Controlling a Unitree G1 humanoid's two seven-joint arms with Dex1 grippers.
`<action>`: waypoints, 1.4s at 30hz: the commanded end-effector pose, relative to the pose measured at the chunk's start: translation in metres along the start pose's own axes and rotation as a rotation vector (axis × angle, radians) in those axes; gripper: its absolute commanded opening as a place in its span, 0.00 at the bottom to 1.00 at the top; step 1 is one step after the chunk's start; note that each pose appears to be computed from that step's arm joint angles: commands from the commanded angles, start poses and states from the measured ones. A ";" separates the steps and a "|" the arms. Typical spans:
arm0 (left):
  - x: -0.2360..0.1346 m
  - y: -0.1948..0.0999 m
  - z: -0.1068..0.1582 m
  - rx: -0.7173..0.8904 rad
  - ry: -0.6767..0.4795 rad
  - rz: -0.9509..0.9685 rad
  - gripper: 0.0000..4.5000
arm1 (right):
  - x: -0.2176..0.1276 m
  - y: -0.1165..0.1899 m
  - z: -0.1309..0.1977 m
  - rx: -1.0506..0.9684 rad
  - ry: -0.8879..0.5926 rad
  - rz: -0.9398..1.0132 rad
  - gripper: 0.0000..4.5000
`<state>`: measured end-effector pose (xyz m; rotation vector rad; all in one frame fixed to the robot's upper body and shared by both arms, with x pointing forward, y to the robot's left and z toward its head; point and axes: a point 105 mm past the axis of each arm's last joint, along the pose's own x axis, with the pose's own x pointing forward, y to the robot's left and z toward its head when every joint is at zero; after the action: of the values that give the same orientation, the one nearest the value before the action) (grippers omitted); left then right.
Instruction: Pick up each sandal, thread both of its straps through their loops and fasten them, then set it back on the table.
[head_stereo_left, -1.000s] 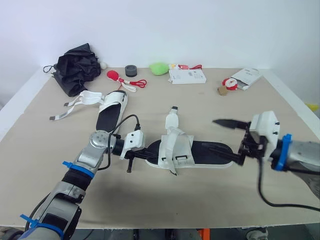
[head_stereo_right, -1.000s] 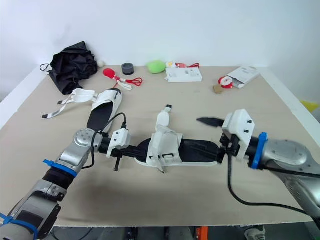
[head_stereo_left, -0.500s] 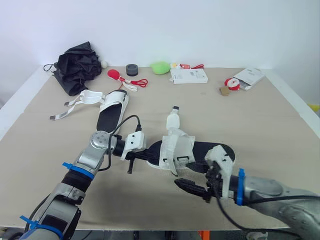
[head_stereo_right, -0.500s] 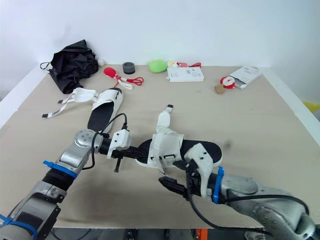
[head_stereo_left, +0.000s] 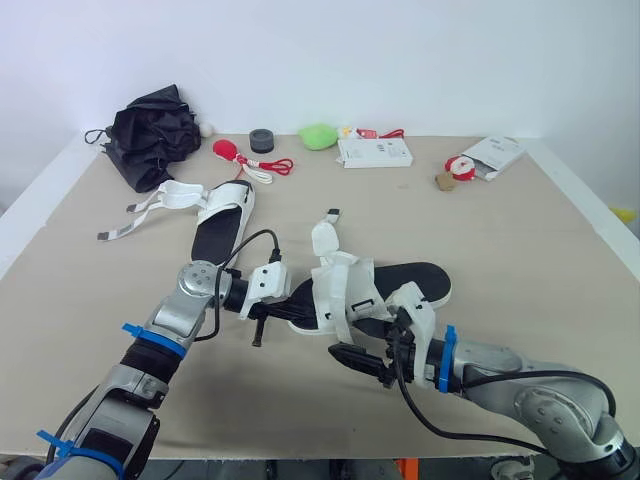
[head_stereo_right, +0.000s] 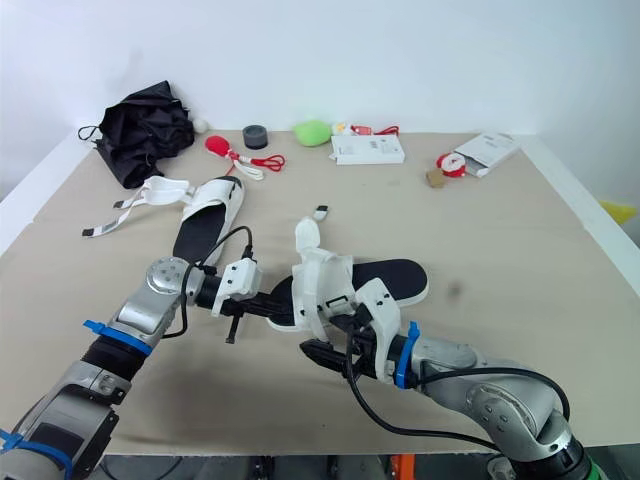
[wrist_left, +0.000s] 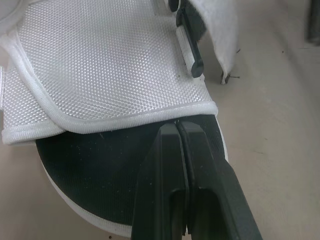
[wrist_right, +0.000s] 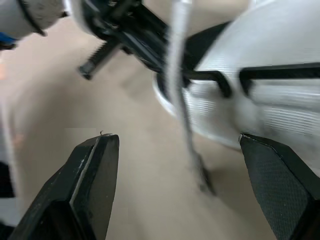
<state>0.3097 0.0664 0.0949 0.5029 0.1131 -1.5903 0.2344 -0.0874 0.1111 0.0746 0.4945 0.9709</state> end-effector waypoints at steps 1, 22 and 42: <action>0.006 -0.014 -0.026 -0.078 0.086 -0.049 0.00 | 0.000 0.006 0.014 -0.014 -0.038 0.038 0.92; 0.005 -0.015 -0.026 -0.084 0.084 -0.033 0.00 | -0.004 0.006 0.011 0.074 -0.019 0.141 0.01; 0.005 -0.021 -0.027 -0.093 0.078 -0.031 0.00 | -0.022 -0.025 0.103 0.154 0.064 0.324 0.01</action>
<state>0.3047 0.0676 0.0957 0.5037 0.1041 -1.5788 0.2783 -0.1026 0.1990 0.2509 0.6322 1.2593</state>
